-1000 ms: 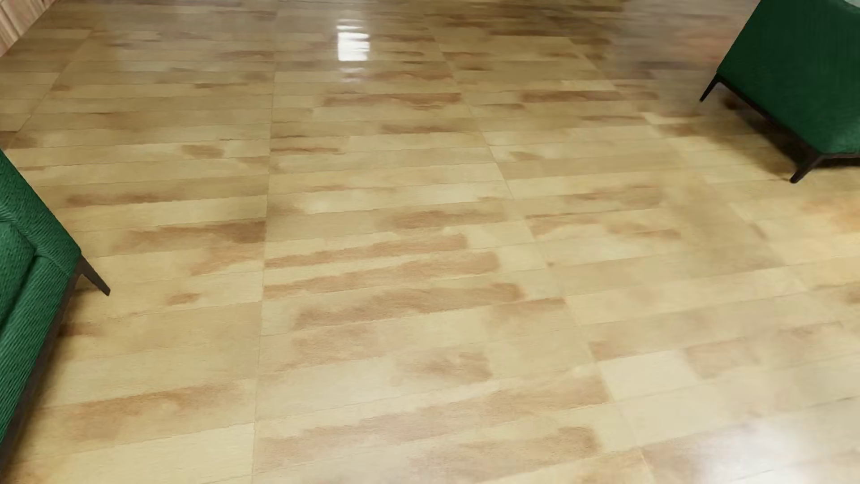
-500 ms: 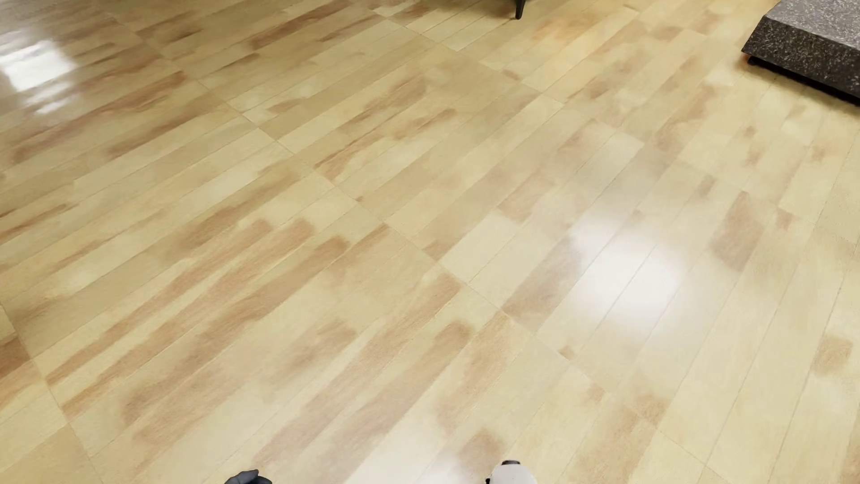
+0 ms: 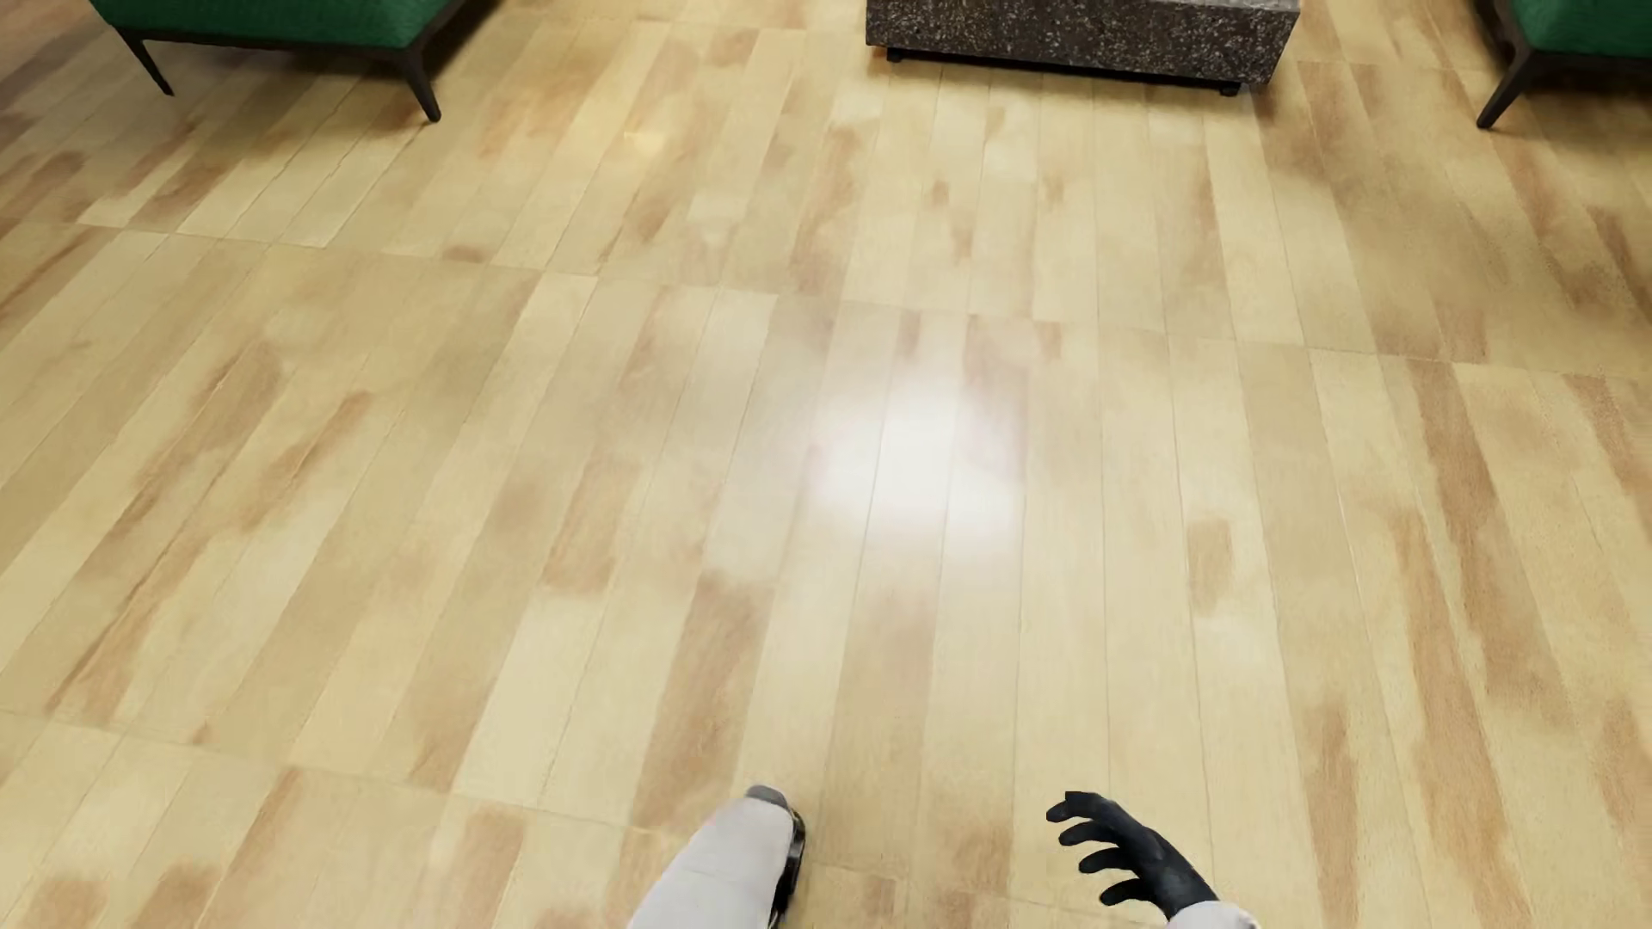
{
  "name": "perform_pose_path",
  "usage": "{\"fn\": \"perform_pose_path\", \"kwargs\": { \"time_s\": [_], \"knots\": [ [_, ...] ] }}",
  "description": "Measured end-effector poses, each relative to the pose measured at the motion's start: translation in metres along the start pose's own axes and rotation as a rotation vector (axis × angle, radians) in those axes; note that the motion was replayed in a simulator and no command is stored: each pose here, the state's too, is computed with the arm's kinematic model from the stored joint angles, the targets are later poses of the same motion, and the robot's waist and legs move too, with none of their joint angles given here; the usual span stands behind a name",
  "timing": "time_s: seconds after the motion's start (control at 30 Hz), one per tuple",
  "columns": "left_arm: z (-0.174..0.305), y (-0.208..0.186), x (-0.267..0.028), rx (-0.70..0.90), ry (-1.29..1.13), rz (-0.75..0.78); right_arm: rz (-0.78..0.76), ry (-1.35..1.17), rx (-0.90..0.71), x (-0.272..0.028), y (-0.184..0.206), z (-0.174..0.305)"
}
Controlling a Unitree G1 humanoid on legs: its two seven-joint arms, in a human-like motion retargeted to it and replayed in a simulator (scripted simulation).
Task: Go to the coffeetable
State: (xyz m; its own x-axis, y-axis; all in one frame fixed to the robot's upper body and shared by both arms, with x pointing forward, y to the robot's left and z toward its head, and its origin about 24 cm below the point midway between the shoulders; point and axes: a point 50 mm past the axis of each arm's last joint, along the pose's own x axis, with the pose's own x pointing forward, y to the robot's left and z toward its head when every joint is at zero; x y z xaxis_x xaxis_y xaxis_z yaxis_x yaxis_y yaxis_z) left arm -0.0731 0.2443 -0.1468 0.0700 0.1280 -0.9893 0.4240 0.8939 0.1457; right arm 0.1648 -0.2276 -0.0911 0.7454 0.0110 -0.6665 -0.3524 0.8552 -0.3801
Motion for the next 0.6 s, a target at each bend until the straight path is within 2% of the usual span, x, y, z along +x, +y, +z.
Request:
{"fn": "perform_pose_path", "kwargs": {
  "time_s": [0.1, 0.2, 0.3, 0.37, 0.4, 0.47, 0.57, 0.6],
  "knots": [
    [-0.011, 0.012, -0.001, 0.024, 0.049, 0.024, 0.041, -0.052, -0.071, 0.007, 0.003, 0.018],
    [-0.015, 0.018, 0.001, 0.064, 0.097, 0.028, 0.177, 0.127, -0.084, -0.001, 0.048, -0.027],
    [0.041, 0.013, 0.014, 0.026, -0.069, 0.026, 0.286, 0.257, -0.130, -0.028, 0.075, -0.067],
    [0.092, 0.023, 0.010, -0.036, -0.268, 0.062, 0.344, 0.399, -0.091, -0.059, 0.099, -0.104],
    [0.114, 0.029, 0.003, -0.061, -0.367, 0.085, 0.333, 0.477, -0.023, -0.078, 0.107, -0.122],
    [0.166, 0.057, -0.015, -0.060, -0.569, 0.157, 0.457, 0.549, -0.115, -0.110, 0.123, -0.143],
    [0.232, 0.102, -0.055, -0.033, -0.825, 0.285, 0.520, 0.633, -0.140, -0.146, 0.129, -0.165],
    [0.238, 0.120, -0.066, -0.074, -0.865, 0.344, 0.525, 0.674, -0.143, -0.155, 0.128, -0.172]
  ]
}}
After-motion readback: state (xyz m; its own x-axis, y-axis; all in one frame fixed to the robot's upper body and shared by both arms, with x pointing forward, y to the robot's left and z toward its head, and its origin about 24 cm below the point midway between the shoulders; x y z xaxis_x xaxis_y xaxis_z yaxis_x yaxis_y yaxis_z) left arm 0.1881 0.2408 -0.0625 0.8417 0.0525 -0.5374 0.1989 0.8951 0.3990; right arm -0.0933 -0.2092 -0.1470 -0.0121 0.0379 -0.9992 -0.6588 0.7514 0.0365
